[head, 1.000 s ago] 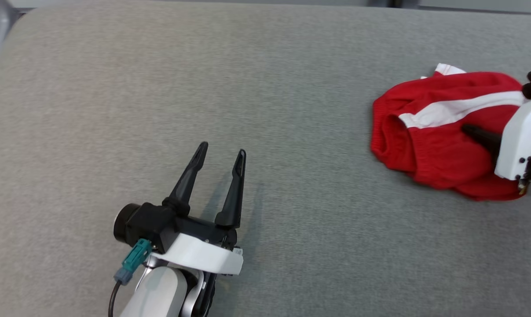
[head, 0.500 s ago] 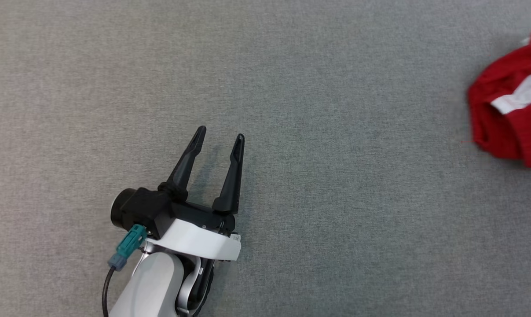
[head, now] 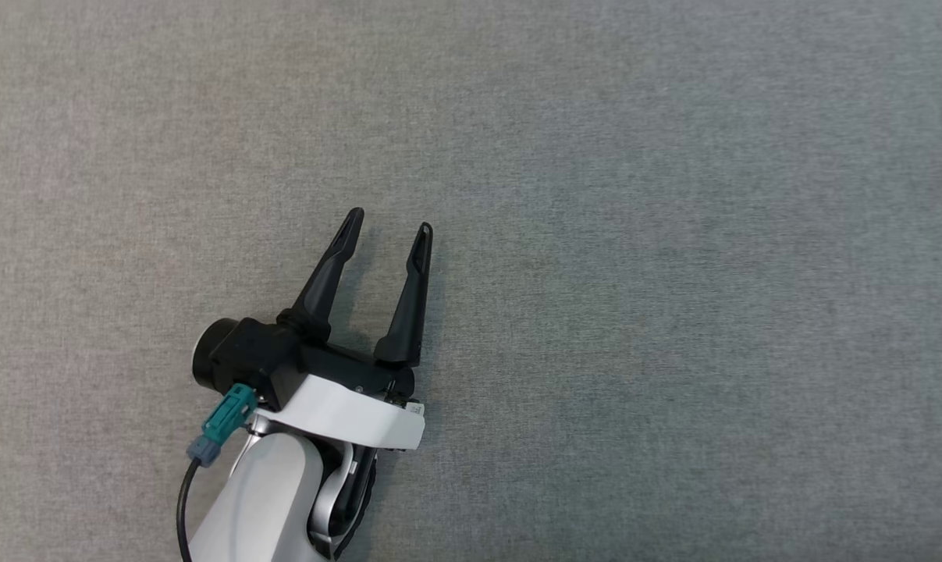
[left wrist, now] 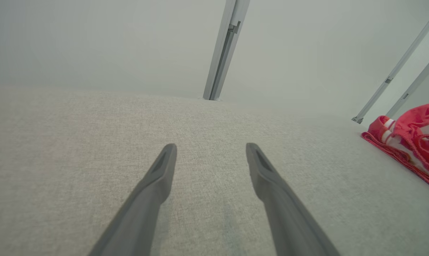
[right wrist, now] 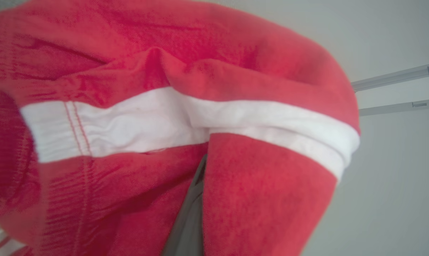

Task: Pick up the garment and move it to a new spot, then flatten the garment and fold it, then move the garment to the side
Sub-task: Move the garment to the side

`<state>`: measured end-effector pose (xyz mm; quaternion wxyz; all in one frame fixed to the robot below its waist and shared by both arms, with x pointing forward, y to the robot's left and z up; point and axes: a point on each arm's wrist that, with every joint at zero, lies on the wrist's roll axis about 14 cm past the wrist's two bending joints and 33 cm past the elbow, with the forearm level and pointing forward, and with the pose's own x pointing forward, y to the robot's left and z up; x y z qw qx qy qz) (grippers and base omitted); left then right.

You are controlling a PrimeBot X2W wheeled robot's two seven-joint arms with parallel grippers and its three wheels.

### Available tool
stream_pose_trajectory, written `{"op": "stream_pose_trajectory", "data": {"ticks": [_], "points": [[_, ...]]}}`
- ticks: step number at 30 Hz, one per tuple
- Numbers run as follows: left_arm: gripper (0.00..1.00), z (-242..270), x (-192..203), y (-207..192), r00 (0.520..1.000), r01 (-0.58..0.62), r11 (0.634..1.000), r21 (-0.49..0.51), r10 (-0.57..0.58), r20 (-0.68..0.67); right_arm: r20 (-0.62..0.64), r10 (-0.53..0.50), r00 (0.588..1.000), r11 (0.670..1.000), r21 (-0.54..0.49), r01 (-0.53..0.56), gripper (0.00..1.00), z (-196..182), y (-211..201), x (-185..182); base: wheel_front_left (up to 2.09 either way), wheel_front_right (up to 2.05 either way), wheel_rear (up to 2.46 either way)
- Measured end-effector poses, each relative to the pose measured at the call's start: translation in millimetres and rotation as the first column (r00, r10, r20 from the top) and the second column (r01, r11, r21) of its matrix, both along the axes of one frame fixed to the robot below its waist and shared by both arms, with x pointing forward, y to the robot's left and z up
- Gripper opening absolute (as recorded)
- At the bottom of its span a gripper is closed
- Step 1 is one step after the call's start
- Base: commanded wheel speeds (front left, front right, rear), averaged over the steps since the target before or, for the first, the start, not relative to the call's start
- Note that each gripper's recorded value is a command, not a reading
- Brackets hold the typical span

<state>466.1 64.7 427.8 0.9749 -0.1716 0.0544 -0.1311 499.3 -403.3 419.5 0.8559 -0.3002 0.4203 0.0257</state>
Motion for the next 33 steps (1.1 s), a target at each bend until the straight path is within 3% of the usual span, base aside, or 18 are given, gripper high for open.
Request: {"op": "stream_pose_trajectory", "data": {"ticks": [8,9,10,17,23,33], "points": [[1.00,-21.6,2.1,16.6,0.998,-0.035,0.999,0.032,0.036,-0.045,-0.006,-0.031,1.000,0.999,-0.019,0.031,0.03,-35.4,-7.6,16.0,0.00,0.00,0.00],[1.00,-22.8,3.0,17.6,0.998,-0.035,0.999,0.034,0.036,-0.046,-0.015,-0.039,0.999,0.999,-0.024,0.039,0.20,-40.5,-9.3,15.9,0.00,0.00,0.00],[1.00,-23.8,3.9,19.2,0.998,-0.038,0.999,0.036,0.039,-0.047,-0.022,-0.044,0.999,0.999,-0.031,0.043,1.00,-44.6,-10.8,16.0,0.00,0.00,0.00],[1.00,-26.2,5.3,25.0,0.997,-0.050,0.998,0.046,0.053,-0.050,-0.035,-0.023,0.999,0.998,-0.065,0.020,1.00,-56.6,-9.0,20.8,0.00,0.00,0.00],[1.00,-16.8,5.6,23.7,0.998,-0.051,0.998,0.041,0.053,-0.030,-0.032,-0.042,0.999,0.995,-0.091,0.039,1.00,-43.0,-13.9,19.9,0.00,0.00,0.00],[1.00,8.5,-1.1,20.6,0.998,-0.056,0.998,0.026,0.056,0.016,0.078,-0.078,0.994,0.984,-0.152,0.089,1.00,34.1,-33.8,27.9,0.00,0.00,0.00]]}}
